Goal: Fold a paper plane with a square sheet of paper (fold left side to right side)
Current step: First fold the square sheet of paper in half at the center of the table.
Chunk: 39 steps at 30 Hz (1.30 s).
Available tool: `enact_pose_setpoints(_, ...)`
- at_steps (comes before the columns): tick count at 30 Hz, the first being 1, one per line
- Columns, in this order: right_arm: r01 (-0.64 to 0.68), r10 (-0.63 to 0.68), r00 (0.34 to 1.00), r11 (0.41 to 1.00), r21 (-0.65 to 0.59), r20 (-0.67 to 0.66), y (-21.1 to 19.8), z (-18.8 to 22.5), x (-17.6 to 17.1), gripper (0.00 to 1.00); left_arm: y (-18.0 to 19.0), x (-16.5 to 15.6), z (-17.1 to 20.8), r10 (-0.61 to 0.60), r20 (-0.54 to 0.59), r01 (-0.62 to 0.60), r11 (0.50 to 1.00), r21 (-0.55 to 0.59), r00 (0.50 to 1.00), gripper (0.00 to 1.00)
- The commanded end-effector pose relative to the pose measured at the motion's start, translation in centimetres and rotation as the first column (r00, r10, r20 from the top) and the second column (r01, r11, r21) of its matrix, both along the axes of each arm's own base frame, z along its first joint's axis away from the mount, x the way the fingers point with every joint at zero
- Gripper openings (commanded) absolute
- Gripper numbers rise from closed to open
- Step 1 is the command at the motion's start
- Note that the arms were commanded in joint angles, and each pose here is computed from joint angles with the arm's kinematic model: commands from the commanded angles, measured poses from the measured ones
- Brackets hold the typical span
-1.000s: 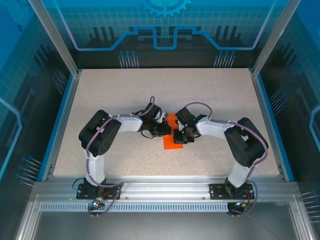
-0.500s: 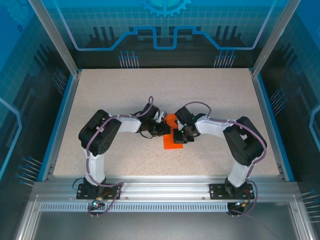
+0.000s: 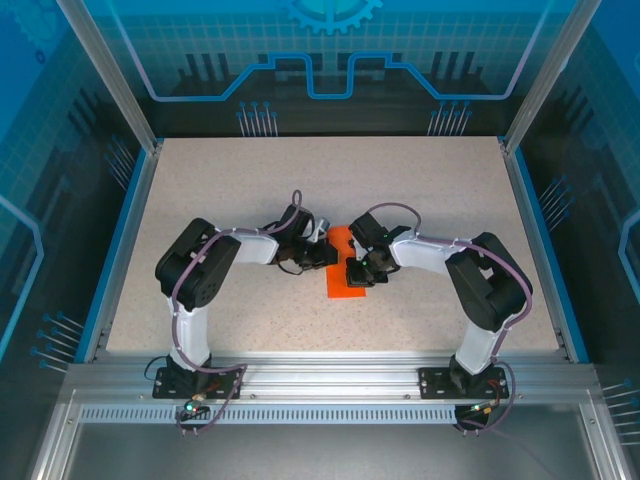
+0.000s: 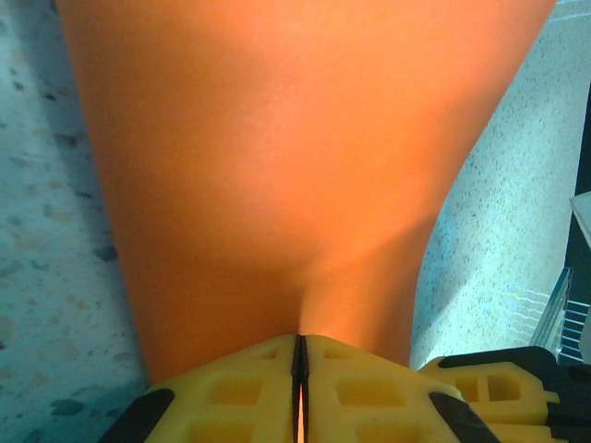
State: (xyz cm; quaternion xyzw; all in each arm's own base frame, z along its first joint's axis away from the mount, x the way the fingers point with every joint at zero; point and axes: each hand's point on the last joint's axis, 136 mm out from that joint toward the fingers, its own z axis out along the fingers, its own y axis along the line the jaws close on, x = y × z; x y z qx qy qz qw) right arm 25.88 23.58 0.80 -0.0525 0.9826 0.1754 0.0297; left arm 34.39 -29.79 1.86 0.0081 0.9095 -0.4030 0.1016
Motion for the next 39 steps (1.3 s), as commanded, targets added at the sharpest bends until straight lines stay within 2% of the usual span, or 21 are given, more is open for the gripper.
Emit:
enact_pose_setpoints(1, -0.03, -0.009, 0.985, 0.975, -0.222, -0.173, -4.9, -4.5, -4.5, 0.08, 2.5, 1.9, -1.3, 0.073, 0.037, -0.076, 0.994, 0.085, 0.997, 0.12)
enact_pose_setpoints(17, -0.034, -0.007, 0.984, 0.974, -0.223, -0.179, -5.0, -4.7, -4.8, 0.08, 3.0, 6.1, -1.4, 0.125, 0.056, -0.13, 0.987, 0.095, 0.991, 0.12)
enact_pose_setpoints(39, -0.044, -0.001, 0.982, 0.972, -0.231, -0.188, -5.3, -4.6, -5.0, 0.07, 2.5, 10.1, -1.0, 0.126, 0.078, -0.134, 0.985, 0.11, 0.989, 0.15)
